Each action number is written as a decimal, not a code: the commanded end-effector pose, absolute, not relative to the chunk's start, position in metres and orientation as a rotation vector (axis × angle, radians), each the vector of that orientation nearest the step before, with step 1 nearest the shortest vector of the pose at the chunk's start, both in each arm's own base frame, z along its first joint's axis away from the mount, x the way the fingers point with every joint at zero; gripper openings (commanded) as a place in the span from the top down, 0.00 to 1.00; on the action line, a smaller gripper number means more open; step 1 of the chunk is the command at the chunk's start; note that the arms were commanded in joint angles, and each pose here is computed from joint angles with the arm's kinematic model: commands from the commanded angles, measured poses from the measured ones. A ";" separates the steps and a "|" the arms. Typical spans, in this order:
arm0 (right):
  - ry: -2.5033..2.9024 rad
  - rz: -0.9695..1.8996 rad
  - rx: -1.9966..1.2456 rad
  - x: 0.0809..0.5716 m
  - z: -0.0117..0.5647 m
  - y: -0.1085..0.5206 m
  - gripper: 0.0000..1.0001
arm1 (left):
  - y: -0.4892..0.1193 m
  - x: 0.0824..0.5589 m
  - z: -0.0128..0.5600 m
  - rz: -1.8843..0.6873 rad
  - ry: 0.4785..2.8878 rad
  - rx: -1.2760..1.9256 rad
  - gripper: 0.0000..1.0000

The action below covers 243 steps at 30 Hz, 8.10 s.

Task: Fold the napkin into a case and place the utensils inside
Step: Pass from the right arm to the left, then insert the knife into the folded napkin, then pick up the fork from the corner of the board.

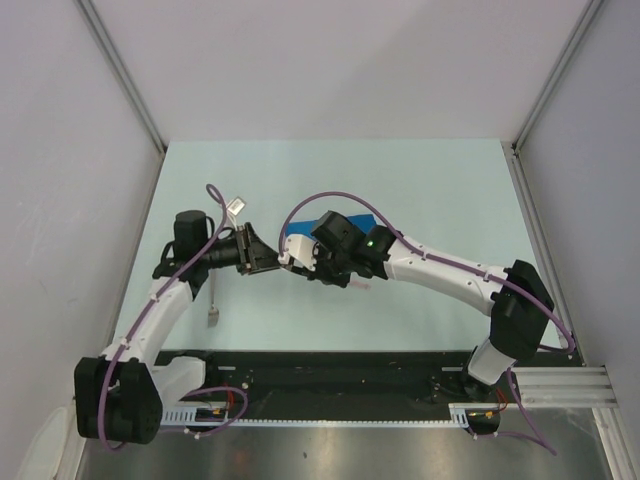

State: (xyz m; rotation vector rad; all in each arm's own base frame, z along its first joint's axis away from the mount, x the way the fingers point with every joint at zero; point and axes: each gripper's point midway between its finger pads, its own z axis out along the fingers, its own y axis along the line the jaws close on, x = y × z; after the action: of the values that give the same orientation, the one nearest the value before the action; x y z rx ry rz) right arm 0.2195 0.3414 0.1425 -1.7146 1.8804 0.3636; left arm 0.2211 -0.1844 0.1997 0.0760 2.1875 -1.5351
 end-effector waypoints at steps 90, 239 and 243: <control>2.466 0.927 0.080 0.474 0.050 0.184 0.98 | -0.094 0.396 0.105 -1.496 1.976 -0.523 1.00; 2.515 0.488 -0.471 0.415 0.069 0.346 1.00 | -0.080 0.297 0.151 -0.630 2.433 -0.411 0.28; 2.524 0.496 -0.468 0.417 0.063 0.347 1.00 | -0.084 0.296 0.150 -0.663 2.433 -0.409 0.28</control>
State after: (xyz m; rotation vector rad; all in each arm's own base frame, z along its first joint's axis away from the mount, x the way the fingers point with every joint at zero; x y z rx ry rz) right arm 0.4054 0.3417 0.0483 -0.4703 2.5662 0.4990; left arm 0.2943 -0.0780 0.1384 -0.4194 2.4805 -0.5967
